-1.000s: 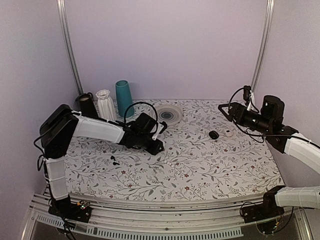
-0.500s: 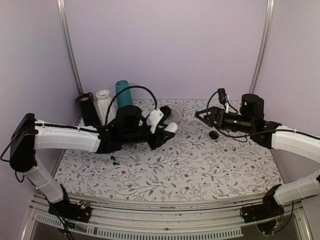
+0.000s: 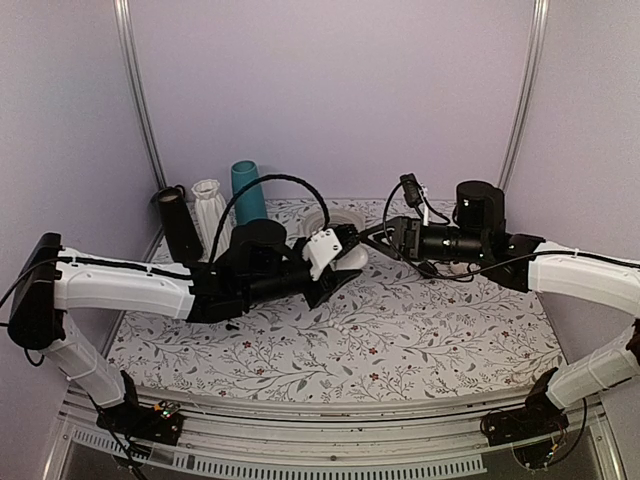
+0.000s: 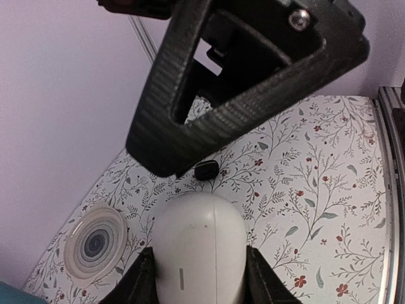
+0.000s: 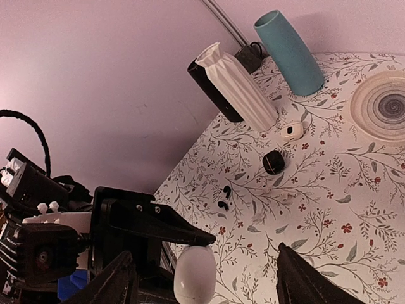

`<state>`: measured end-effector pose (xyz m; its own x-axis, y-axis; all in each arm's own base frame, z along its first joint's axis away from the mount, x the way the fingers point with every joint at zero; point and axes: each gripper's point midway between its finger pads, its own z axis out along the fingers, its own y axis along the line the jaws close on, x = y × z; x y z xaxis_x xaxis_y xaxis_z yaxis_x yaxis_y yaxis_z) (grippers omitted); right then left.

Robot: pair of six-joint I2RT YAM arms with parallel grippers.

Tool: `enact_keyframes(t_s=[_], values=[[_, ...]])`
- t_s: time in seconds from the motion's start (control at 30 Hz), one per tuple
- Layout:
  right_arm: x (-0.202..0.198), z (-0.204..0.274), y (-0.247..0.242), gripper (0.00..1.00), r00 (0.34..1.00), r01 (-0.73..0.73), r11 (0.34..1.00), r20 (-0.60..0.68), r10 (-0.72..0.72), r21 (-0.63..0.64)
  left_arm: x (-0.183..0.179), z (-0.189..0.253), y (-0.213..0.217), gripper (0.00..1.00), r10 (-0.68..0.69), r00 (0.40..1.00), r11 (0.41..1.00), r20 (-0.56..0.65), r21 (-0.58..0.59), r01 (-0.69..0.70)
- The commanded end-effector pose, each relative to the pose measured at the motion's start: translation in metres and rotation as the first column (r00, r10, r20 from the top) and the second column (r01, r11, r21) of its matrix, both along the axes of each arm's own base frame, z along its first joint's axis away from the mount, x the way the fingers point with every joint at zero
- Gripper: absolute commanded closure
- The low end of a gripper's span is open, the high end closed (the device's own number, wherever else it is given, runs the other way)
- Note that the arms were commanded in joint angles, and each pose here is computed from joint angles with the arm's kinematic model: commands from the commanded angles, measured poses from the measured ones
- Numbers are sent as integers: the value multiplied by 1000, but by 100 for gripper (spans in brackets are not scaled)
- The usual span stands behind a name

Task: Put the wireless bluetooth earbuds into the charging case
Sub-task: Pass from the left arm to the right

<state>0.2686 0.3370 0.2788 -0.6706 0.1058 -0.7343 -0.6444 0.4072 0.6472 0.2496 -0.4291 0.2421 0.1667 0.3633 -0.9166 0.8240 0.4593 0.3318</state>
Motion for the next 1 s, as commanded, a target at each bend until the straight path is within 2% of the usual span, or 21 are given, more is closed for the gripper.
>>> enact_keyframes(t_s=[0.0, 0.53, 0.87, 0.93, 0.97], values=[[-6, 4, 10, 29, 999, -40, 999, -7, 40, -3, 0, 13, 3, 74, 46, 994, 999, 97, 5, -46], [-20, -4, 25, 46, 994, -111, 992, -21, 110, -54, -3, 8, -4, 75, 46, 991, 998, 123, 26, -50], [-23, -2, 31, 73, 990, -140, 989, -26, 139, -39, -2, 7, -3, 74, 55, 991, 998, 120, 27, -59], [-23, -1, 31, 79, 990, -141, 989, -24, 140, -37, -2, 8, -3, 72, 56, 991, 998, 119, 27, -59], [-23, 0, 31, 86, 990, -139, 990, -22, 138, -36, -1, 8, -2, 68, 58, 991, 998, 119, 26, -62]])
